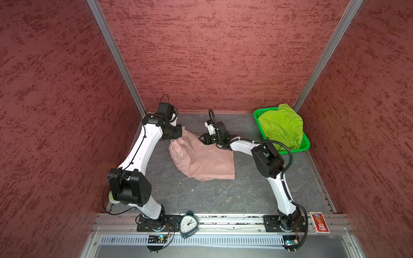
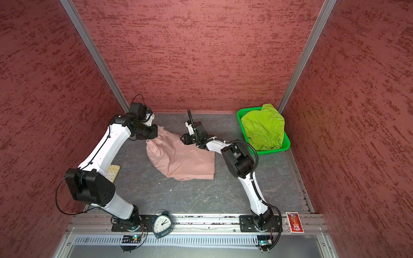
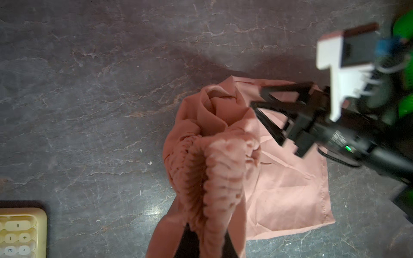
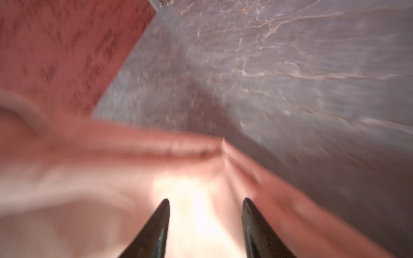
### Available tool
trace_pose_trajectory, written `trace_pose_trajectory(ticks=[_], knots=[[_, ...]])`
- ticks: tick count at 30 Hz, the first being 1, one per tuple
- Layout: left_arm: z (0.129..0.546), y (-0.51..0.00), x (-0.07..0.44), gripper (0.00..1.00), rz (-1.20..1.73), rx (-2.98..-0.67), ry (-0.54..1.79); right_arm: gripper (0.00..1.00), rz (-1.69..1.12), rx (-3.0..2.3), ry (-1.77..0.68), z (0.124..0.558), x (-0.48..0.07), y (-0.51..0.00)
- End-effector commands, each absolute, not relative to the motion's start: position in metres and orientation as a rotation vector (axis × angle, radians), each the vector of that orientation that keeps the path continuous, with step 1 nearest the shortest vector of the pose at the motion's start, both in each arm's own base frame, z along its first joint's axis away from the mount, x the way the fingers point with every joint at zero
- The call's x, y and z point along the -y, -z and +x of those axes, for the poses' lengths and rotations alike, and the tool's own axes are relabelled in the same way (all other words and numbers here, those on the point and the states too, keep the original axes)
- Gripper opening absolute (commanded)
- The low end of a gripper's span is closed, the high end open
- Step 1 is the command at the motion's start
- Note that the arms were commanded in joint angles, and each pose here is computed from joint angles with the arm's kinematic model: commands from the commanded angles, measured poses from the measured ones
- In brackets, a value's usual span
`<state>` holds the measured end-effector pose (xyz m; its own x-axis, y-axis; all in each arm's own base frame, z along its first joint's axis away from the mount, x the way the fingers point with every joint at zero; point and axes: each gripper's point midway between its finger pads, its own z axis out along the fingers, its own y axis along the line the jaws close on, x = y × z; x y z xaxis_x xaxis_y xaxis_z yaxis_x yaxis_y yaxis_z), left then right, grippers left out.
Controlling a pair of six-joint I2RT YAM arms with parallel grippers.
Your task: Fold and stack the shorts
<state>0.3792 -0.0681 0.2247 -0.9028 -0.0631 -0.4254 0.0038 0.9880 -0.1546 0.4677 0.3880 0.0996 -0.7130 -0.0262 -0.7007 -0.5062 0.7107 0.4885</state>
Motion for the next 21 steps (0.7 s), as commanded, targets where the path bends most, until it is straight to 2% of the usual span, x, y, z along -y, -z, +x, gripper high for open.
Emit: trace_pose_trajectory(ticks=[1, 5, 10, 14, 16, 21], knots=[[0.385, -0.236, 0.073, 0.02, -0.045, -2.676, 0.159, 0.58, -0.341, -2.245, -0.697, 0.447, -0.333, -0.131], [0.388, -0.237, 0.087, 0.02, -0.012, -2.688, 0.158, 0.54, -0.315, -2.452, -0.499, 0.379, -0.268, -0.099], [0.386, -0.236, 0.078, 0.01, 0.015, -2.715, 0.059, 0.51, -0.227, -2.559, -0.590, 0.312, -0.240, -0.072], [0.388, -0.239, 0.054, 0.00, 0.009, -2.722, -0.092, 0.41, -0.244, -2.587, -0.611, 0.292, -0.246, -0.056], [0.389, -0.243, 0.041, 0.00, -0.015, -2.715, -0.146, 0.32, -0.305, -2.608, -0.600, 0.284, -0.258, -0.045], [0.389, -0.256, 0.027, 0.00, -0.037, -2.700, -0.163, 0.24, -0.447, -2.634, -0.622, 0.269, -0.299, -0.027]])
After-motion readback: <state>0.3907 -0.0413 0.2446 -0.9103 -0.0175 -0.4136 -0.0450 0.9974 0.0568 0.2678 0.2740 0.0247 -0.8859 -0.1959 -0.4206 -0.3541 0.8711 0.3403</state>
